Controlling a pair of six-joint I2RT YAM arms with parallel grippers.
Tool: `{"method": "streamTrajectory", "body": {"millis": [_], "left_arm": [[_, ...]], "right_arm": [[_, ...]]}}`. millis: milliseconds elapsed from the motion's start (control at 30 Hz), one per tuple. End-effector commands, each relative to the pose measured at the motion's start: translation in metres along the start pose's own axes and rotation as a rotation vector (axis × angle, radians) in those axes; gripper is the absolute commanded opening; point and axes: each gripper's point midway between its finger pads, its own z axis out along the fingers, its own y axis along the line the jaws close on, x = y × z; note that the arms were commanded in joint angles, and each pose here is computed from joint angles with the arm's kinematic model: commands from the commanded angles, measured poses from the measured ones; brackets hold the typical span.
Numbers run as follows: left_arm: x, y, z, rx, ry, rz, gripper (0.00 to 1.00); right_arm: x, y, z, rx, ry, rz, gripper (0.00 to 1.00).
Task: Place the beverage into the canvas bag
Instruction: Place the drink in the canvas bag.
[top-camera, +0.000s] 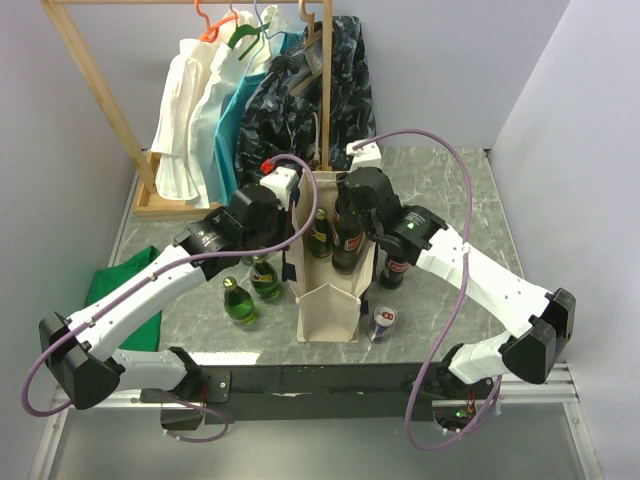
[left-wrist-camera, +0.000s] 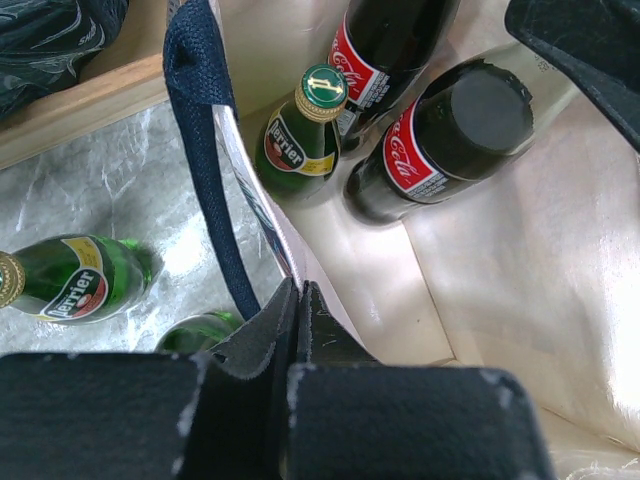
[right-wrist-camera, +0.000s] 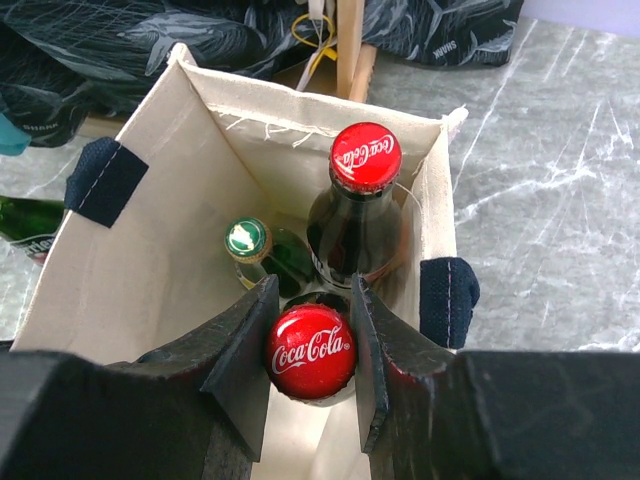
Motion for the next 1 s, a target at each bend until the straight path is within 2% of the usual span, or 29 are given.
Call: {"method": "streamTrajectory", "body": {"millis": [0,967], "left_arm": [[-0.018,-0.004,-0.006,0.01,-0.052,0.003,0.01],[-0.018,-0.001,-0.006,-0.006,-0.051,0.005,0.01]], "right_arm": [[-0.087,-0.004,-0.034,-0.025,-0.295,0.179,0.0],[-0.025,0.004,-0.002,-0.007,-0.137,0.131,0.0]]}}
